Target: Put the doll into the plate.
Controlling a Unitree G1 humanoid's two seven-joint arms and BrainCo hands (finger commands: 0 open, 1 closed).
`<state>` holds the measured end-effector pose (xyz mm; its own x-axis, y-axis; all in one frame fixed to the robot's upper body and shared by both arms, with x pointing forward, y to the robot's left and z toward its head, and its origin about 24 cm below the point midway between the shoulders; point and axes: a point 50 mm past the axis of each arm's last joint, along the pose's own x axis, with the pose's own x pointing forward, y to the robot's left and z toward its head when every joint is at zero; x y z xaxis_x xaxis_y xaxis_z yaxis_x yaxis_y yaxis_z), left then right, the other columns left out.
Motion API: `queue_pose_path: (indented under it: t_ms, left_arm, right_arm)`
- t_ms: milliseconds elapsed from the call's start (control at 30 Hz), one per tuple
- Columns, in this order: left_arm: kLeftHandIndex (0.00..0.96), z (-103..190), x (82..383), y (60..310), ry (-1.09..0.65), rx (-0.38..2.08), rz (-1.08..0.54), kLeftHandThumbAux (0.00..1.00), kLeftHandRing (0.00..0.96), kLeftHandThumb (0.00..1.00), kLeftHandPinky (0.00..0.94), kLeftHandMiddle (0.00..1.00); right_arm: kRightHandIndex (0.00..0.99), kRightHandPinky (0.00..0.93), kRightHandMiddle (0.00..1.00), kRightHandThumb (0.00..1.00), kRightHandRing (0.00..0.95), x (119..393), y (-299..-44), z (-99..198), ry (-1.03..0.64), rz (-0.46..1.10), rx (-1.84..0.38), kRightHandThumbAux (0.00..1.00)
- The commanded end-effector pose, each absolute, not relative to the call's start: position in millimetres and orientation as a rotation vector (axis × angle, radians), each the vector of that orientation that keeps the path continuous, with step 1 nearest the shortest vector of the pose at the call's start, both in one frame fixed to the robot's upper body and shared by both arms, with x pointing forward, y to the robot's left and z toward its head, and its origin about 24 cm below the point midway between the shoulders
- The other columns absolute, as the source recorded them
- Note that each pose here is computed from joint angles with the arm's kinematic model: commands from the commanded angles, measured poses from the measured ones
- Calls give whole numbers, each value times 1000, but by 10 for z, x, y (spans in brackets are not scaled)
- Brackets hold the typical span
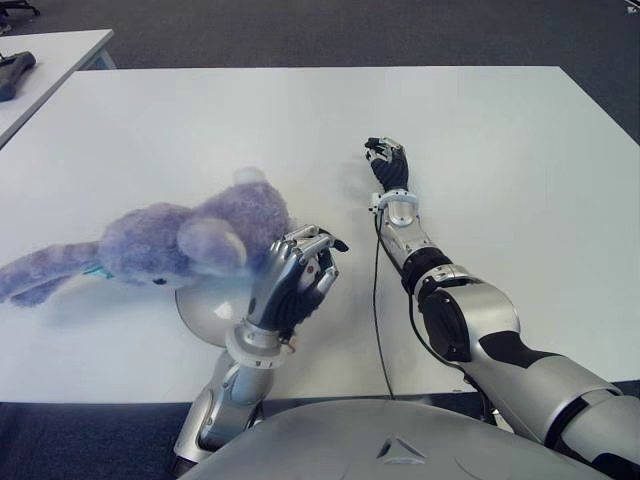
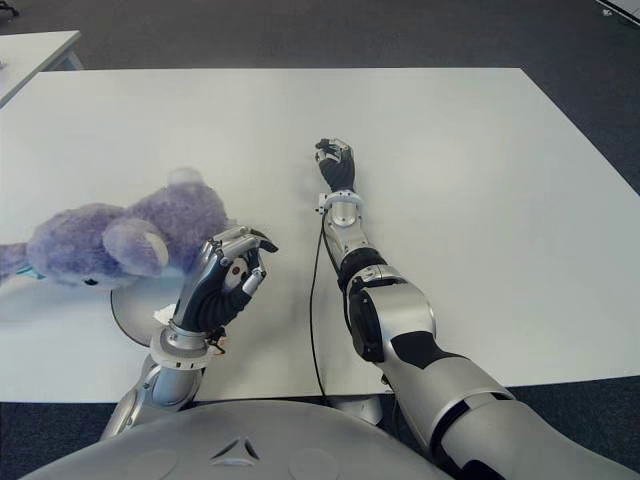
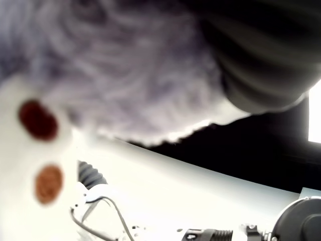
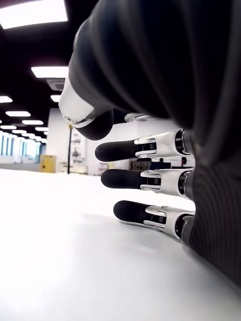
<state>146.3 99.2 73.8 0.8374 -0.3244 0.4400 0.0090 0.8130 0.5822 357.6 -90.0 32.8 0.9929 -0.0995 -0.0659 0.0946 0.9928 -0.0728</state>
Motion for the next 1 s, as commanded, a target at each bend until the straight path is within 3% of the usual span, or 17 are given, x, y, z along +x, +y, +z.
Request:
queue_pose_path:
  t_ms: [33,467,600,633,767,1000]
  left_arm:
    - [153,222,1295,1012,-267,631,-284,482,277,581,274,272]
    - [53,194,1322,1025,-239,588,-320,528,165,489,193,150]
    - [3,170,1303,1012,-207,539,-381,510,95,446,121,67]
    - [0,167,1299,1010,-203,534,-391,504,70,421,59,32]
    - [0,171,1292,1002,-194,523,-419,484,42,379,2,1]
    - [0,261,1279,983,-199,533,-464,469,0,264,0,0]
  right_arm:
    - [403,208,245,699,209,2864,-592,-577,496,-44,-42,738]
    - [402,201,242,698,207,2864,-594,-576,495,-49,-48,739]
    - [402,207,239,697,208,2864,-593,-576,494,-44,-60,738]
    - [402,211,236,697,208,2864,-593,-576,494,-43,-63,738]
    - [402,219,234,696,209,2866,-593,-575,492,-39,-68,738]
    - [401,211,234,696,206,2868,-593,-574,496,-40,-60,739]
